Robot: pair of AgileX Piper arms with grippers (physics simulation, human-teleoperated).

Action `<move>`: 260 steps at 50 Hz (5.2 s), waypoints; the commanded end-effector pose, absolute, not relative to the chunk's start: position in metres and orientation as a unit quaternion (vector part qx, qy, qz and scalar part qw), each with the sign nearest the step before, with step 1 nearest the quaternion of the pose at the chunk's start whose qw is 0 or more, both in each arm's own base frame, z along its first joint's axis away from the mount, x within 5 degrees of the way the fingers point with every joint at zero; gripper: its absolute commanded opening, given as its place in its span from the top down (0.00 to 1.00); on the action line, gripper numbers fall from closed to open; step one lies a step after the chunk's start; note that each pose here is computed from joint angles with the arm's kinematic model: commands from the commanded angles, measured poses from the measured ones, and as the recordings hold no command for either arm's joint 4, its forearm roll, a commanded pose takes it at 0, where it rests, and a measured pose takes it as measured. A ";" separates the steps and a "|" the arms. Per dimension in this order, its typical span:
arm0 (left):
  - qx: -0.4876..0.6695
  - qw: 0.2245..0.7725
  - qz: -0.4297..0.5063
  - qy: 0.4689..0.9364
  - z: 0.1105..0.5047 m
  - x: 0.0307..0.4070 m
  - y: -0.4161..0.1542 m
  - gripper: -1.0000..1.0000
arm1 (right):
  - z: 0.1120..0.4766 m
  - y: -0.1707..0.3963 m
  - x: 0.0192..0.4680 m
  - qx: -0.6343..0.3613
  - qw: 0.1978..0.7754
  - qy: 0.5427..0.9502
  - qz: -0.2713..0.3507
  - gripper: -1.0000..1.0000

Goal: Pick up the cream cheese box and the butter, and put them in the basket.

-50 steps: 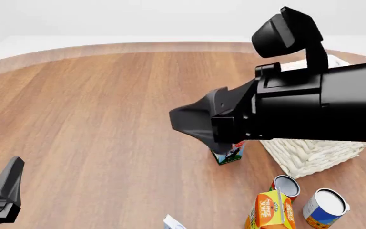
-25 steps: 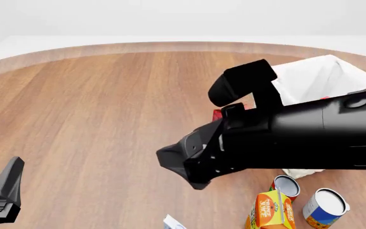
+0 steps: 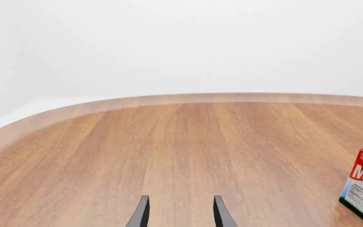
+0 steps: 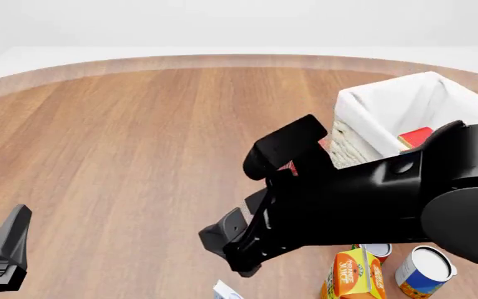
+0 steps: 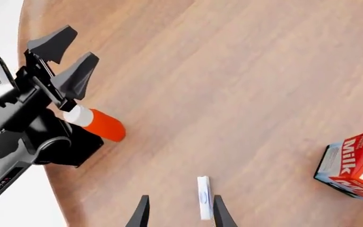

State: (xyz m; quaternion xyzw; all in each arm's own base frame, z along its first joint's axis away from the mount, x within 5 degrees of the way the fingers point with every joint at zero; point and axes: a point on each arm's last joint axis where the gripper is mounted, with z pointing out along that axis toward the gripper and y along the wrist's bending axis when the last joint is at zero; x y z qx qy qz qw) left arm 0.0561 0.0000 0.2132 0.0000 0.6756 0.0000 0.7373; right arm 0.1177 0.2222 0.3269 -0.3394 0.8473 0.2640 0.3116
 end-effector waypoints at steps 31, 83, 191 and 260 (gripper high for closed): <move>0.000 0.737 0.000 0.676 0.213 0.056 0.000 0.00 | 0.278 0.235 0.136 -0.378 0.248 0.873 0.184 0.00; 0.000 0.737 0.000 0.676 0.213 0.056 0.000 0.00 | 0.244 0.255 0.150 -0.399 0.201 0.884 0.141 0.00; 0.000 0.737 0.000 0.676 0.213 0.056 0.000 0.00 | 0.158 0.268 0.140 -0.354 0.159 0.911 0.139 0.00; 0.000 0.737 0.000 0.676 0.213 0.056 0.000 0.00 | 0.173 0.274 0.142 -0.364 0.172 0.904 0.147 1.00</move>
